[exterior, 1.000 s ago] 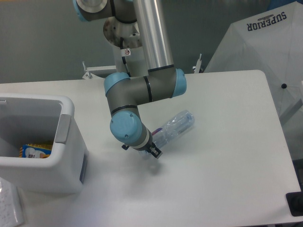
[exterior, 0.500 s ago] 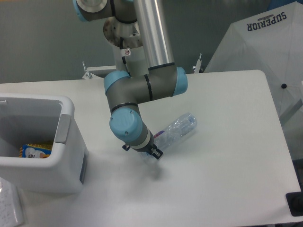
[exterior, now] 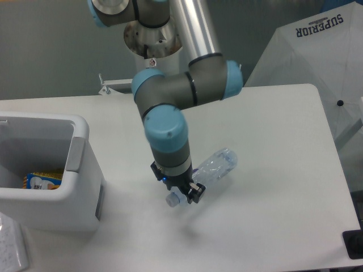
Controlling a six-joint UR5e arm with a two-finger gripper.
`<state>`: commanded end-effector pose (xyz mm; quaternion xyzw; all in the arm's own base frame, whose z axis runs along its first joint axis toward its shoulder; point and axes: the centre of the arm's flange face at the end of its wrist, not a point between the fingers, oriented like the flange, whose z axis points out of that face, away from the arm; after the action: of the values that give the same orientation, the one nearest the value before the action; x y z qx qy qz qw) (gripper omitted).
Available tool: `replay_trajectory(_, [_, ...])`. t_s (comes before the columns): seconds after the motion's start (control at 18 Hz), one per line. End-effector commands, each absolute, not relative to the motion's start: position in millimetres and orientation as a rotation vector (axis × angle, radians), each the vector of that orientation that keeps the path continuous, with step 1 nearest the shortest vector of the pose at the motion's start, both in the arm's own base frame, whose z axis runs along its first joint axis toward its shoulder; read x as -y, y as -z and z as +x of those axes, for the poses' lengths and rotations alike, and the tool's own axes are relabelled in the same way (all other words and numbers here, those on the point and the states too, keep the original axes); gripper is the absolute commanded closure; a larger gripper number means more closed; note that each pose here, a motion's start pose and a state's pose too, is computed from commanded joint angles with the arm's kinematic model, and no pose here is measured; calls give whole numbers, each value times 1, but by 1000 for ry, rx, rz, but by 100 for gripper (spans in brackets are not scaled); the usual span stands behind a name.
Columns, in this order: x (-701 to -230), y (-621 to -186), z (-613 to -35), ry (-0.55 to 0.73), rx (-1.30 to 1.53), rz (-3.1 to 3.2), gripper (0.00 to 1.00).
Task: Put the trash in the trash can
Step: 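Lift the bottle and carry it over the white bin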
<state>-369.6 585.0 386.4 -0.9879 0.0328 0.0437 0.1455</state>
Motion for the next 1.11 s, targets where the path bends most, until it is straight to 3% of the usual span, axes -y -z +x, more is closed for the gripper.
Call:
replay_trajectory(0.28, [-599,-474,-372,-60,20,-2538,51])
replay_trajectory(0.5, [-602,-527,-368,124,10,-2310,51])
replay_trajectory(0.61, [-592,-560,-363,157,-20,-2228,51])
replay_trajectory(1.11, [-580,-619,-314,426,-185,-1945,51])
